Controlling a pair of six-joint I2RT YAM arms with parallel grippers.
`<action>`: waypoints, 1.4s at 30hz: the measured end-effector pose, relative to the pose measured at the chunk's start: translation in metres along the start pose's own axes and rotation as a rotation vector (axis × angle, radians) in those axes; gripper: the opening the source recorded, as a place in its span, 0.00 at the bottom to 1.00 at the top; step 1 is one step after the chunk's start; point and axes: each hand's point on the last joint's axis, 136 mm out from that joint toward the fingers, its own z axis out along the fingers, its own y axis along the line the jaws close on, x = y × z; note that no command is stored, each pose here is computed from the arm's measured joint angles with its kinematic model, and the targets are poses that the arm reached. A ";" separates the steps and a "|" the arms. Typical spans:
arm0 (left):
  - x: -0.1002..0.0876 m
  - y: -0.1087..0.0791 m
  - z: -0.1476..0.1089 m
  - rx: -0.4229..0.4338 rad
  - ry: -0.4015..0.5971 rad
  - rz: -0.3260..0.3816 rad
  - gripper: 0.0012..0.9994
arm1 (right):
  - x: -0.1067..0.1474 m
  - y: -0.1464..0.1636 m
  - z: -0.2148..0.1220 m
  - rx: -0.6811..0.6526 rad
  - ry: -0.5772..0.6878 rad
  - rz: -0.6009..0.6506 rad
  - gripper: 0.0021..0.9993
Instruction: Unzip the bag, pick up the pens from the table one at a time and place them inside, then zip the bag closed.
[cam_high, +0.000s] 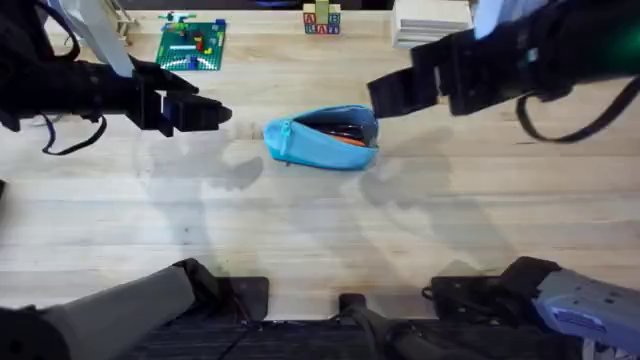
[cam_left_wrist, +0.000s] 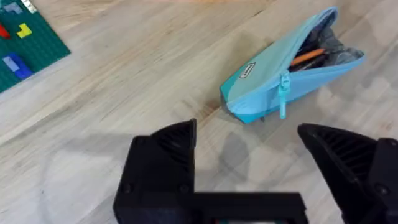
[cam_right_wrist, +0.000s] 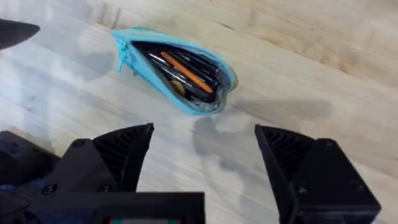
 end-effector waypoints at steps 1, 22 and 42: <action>0.001 0.001 0.001 0.002 0.000 0.000 0.99 | 0.001 0.004 0.000 0.008 -0.004 0.002 1.00; -0.004 -0.007 -0.003 0.058 -0.071 0.198 0.99 | 0.010 0.058 0.014 0.053 -0.041 0.114 1.00; 0.031 -0.012 0.010 0.325 -0.042 0.211 0.99 | 0.004 0.096 0.043 0.005 -0.051 0.152 1.00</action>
